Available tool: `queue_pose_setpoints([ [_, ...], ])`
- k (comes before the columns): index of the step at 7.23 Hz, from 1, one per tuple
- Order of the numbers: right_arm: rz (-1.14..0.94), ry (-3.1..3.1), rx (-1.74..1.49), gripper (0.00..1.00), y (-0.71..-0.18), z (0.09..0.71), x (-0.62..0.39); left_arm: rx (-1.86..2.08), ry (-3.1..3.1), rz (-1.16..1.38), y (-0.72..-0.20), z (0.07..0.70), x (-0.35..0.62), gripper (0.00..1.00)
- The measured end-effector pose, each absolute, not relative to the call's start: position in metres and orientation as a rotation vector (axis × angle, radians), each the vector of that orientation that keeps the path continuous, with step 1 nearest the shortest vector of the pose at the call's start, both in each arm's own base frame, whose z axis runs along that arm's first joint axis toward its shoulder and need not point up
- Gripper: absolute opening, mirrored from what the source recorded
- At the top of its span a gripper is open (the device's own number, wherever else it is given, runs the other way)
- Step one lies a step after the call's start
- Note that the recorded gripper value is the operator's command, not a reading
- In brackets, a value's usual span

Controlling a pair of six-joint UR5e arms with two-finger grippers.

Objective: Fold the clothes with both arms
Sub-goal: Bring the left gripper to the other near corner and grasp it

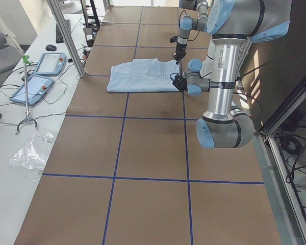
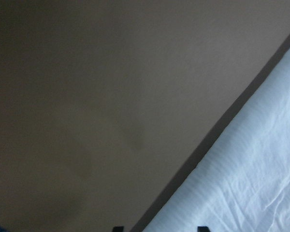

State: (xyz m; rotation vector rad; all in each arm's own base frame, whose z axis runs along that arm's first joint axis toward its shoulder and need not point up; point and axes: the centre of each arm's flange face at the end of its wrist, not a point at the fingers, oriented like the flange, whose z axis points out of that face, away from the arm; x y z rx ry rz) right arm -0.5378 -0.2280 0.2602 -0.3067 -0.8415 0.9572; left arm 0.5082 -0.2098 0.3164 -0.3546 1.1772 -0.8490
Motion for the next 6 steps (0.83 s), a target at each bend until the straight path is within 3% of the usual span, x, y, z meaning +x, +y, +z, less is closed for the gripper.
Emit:
queue_pose_setpoints([
  [6, 0.958, -0.840, -0.306, 0.00, -0.2283, 0.2614, -0.5372, -0.354, 1.137, -0.838, -0.1990, 0.3226, 0.5237, 0.49],
])
